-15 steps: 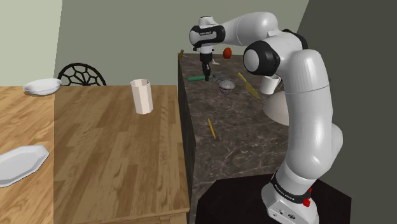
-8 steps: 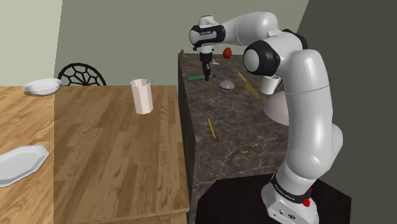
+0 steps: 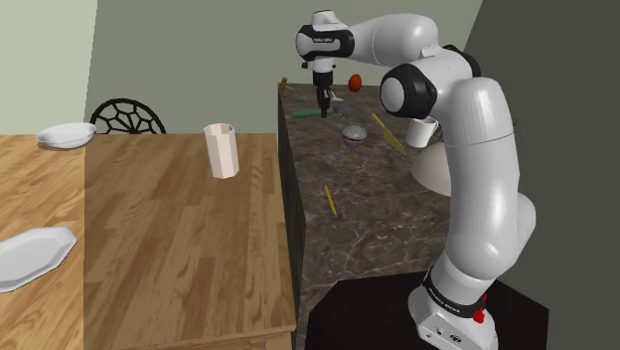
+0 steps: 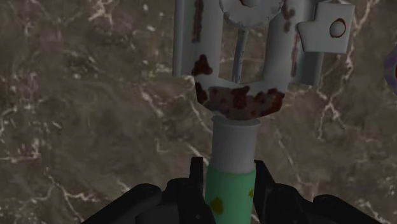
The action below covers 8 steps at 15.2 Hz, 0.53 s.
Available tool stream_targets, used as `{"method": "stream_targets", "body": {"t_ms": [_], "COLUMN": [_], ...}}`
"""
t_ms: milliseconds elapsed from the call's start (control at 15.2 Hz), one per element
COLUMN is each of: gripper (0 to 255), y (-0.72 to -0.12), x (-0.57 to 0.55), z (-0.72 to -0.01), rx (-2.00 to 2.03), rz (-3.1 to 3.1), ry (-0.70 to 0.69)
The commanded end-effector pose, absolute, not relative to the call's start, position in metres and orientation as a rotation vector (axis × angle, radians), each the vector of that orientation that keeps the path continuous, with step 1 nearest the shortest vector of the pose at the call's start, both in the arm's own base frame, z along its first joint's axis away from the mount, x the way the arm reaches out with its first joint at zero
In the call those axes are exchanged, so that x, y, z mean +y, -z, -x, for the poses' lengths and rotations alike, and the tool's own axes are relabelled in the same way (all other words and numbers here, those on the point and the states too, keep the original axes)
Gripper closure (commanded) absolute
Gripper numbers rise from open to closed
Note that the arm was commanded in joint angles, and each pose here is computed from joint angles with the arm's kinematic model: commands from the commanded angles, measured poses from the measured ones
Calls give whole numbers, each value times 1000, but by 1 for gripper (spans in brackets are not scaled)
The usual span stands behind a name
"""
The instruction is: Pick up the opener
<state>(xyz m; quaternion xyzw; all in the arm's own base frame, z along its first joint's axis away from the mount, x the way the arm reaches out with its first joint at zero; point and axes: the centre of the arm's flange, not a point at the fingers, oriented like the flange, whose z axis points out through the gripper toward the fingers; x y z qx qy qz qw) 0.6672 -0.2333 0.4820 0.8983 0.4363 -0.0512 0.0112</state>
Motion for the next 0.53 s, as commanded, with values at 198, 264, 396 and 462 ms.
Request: {"method": "stream_targets", "body": {"t_ms": [198, 264, 396, 462], "gripper": [255, 255, 255, 255], "y": [-509, -514, -520, -520], "x": [-234, -234, -234, -234], "z": [-667, -667, -667, -667], "rx": [1361, 1361, 1361, 1361], "rz": [-2802, -2802, -2802, -2802], "ry": [159, 159, 159, 159]}}
